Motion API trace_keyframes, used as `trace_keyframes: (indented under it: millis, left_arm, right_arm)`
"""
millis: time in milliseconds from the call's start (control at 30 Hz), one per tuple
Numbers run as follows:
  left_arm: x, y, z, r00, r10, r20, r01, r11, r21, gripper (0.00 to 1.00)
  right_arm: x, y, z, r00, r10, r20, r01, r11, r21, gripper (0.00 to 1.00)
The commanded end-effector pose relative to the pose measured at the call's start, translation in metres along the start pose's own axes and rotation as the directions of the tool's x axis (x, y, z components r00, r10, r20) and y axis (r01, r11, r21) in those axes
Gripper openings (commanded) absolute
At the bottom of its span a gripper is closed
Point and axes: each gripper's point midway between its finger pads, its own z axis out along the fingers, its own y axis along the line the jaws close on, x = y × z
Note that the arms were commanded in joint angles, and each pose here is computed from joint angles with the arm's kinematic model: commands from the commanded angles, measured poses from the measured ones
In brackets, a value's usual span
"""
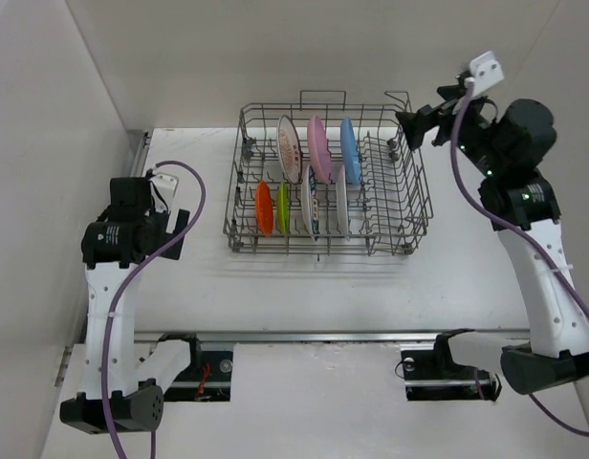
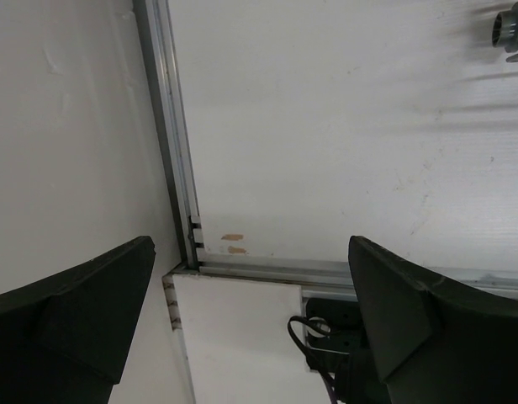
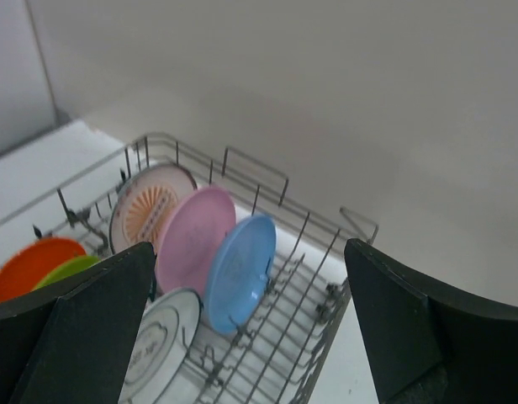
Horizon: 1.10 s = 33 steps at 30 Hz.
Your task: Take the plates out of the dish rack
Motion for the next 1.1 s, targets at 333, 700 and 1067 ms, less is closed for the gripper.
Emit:
trace_keyframes:
  millis: [333,700,1067]
  left_arm:
    - [-0.065,0.019,-0.072,0.987,0.148,0.068,-0.155,0.982,0.112,1.0]
    - [-0.152,-0.081,-0.022,0.894,0.43,0.126,-0.448,0.851,0.275,1.0]
    - [-0.204,-0.166,0.057,0.92,0.379,0.104,-0.392,0.864,0.315,0.99]
  right_arm:
    - [0.074,-0.016,-0.004,0.977,-0.061,-0.202,0.101,0.976,0.194,1.0]
    - [0.073,-0.039,-0.013,0.979,0.037,-0.2,0.042,0.926,0.375,1.0]
    - [0.13,-0.057,-0.038,0.948,0.123,-0.292,0.058,0.839,0.542,1.0]
